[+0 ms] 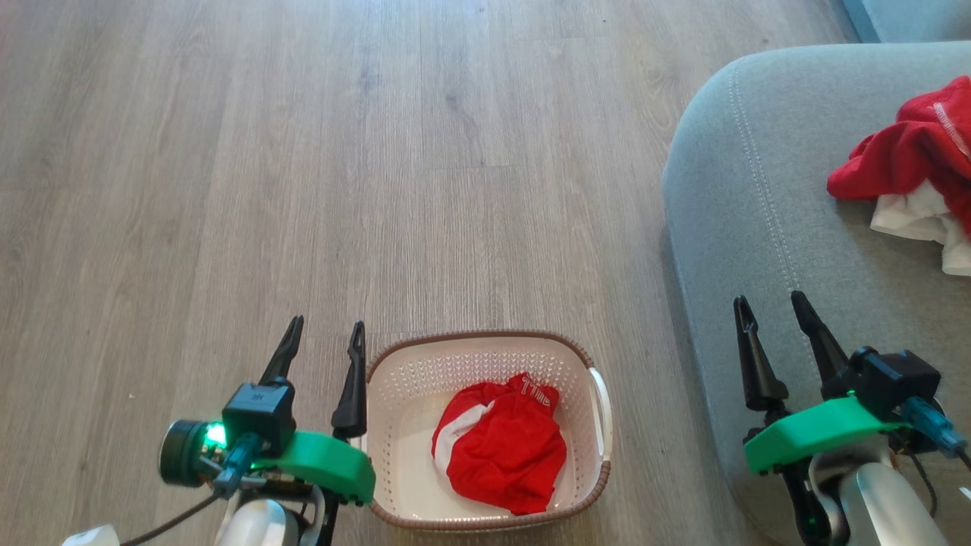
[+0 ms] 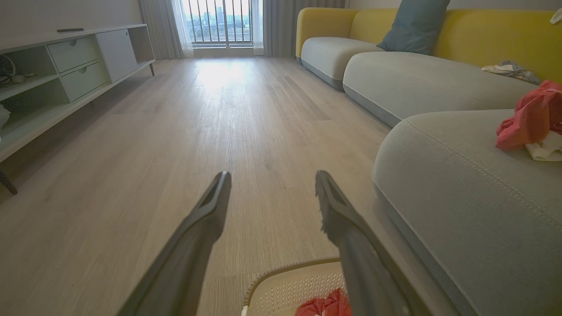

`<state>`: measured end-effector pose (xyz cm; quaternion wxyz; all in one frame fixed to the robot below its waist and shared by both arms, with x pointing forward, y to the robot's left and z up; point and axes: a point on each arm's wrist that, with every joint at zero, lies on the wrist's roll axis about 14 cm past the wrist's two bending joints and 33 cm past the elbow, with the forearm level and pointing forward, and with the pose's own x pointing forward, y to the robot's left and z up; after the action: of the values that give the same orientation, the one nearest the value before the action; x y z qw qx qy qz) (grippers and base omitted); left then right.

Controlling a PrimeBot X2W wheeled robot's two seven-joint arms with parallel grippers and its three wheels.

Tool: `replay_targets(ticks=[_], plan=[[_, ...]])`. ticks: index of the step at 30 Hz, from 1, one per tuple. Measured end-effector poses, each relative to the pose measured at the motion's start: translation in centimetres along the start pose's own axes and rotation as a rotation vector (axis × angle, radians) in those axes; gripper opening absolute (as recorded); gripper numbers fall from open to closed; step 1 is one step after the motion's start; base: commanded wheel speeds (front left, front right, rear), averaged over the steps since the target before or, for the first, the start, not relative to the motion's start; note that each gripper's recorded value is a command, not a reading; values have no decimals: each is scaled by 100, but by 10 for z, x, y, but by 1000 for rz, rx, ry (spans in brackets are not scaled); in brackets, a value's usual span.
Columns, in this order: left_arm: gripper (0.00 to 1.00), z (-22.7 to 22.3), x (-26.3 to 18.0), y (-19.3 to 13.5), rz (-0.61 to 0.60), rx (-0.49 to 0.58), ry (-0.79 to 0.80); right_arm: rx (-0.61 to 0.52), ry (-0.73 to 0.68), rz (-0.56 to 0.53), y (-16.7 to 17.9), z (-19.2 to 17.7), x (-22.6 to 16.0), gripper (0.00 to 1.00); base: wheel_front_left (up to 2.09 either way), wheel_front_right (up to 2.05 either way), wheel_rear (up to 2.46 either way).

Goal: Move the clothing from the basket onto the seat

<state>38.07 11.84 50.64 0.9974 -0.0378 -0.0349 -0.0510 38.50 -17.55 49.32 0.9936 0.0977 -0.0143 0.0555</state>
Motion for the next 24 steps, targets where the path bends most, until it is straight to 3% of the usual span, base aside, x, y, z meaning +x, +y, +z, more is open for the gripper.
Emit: replay_targets(ticks=[24], plan=[[100, -1, 2, -3, -6, 0, 3, 28, 2, -31, -8, -1, -2, 100, 0, 0, 0]])
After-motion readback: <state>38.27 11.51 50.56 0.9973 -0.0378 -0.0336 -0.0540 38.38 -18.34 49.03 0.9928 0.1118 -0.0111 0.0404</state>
